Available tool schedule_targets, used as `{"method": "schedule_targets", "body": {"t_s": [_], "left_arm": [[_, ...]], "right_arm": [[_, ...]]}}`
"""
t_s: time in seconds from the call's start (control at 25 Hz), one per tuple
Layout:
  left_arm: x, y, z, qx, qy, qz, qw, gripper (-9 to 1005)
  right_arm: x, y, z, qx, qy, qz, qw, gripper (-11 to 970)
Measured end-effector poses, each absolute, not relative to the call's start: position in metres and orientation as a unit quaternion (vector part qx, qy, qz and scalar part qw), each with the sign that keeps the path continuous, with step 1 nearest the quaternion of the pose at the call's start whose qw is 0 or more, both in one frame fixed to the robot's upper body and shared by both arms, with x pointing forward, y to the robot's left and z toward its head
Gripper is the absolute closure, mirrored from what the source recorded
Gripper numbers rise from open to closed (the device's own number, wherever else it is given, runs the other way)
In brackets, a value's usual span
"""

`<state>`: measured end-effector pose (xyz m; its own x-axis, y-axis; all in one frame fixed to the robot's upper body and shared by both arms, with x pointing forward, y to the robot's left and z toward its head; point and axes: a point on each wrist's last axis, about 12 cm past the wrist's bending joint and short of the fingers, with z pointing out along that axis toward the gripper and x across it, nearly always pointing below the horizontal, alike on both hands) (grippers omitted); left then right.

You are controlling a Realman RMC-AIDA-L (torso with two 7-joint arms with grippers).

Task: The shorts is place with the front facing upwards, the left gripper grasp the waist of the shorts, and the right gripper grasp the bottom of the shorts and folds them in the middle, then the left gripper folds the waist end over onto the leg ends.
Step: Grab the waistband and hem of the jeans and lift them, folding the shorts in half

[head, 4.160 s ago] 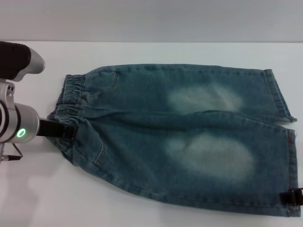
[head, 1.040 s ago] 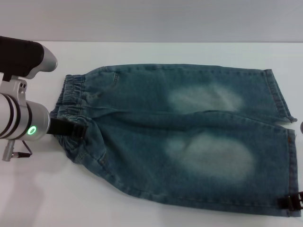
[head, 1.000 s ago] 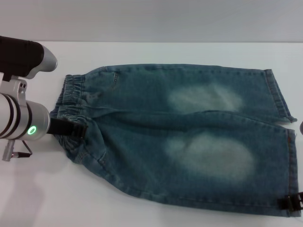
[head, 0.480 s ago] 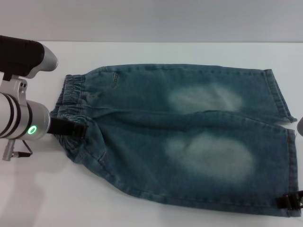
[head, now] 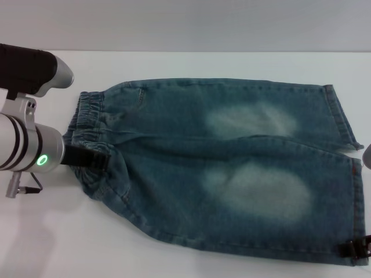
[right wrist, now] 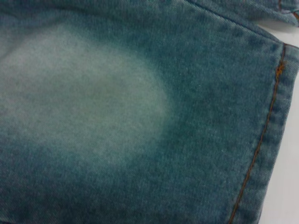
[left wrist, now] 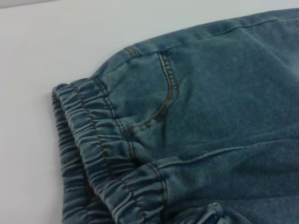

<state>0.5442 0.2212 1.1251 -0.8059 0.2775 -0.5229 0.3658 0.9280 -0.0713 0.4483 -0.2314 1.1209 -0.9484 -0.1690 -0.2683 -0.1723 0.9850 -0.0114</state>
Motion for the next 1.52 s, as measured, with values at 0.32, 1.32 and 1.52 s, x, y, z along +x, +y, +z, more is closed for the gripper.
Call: {"method": "schedule_targets", "body": {"t_s": [0.32,1.32,1.52], "left_arm": [[0.542,0.22,1.126,0.168,0.946,-0.088,0.262,901],[0.543,0.219,1.126,0.166,0.945,-0.089,0.266,902],[0.544,0.219,1.127,0.165,0.943,-0.09,0.273,902]], "right_arm": [[0.448,-0.234,1.125,-0.094,0.985,0.005,0.143,640],[0.457,-0.222,1.137,-0.126,0.973,0.016,0.191,960],[0.463,-0.216,1.144,-0.135,0.964,0.025,0.226,961]]}}
